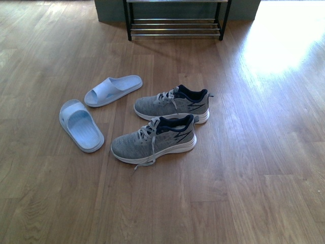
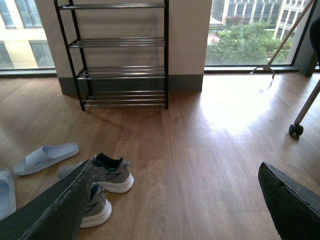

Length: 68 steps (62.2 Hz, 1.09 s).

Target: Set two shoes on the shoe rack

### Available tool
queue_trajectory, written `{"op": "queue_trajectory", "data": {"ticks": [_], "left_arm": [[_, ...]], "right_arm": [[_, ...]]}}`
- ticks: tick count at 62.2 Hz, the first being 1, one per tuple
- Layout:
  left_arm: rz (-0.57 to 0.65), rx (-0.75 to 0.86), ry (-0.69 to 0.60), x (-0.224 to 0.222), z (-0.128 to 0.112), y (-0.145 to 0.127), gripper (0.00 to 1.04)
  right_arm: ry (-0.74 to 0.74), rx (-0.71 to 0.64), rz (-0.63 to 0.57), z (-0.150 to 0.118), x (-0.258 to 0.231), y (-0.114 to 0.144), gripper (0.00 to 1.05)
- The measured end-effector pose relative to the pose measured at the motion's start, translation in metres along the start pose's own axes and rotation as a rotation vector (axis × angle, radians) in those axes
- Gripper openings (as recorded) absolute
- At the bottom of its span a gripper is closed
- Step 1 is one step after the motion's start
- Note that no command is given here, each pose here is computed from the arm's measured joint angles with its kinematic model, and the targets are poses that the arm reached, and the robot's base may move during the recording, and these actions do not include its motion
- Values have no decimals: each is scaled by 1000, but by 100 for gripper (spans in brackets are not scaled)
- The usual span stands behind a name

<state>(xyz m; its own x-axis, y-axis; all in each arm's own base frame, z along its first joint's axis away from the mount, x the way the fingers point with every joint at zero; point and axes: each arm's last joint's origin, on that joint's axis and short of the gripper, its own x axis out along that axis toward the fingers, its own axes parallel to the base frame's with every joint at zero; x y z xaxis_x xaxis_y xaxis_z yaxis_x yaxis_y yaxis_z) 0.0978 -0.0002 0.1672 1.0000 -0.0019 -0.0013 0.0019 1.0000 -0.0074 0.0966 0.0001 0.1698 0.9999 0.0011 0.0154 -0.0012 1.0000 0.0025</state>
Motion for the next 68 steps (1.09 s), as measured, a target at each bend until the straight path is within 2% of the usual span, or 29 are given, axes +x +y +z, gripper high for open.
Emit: {"op": "queue_trajectory", "data": {"ticks": [68], "left_arm": [[0, 0, 0, 0, 0, 0, 95]], "right_arm": [[0, 0, 0, 0, 0, 0, 96]]}}
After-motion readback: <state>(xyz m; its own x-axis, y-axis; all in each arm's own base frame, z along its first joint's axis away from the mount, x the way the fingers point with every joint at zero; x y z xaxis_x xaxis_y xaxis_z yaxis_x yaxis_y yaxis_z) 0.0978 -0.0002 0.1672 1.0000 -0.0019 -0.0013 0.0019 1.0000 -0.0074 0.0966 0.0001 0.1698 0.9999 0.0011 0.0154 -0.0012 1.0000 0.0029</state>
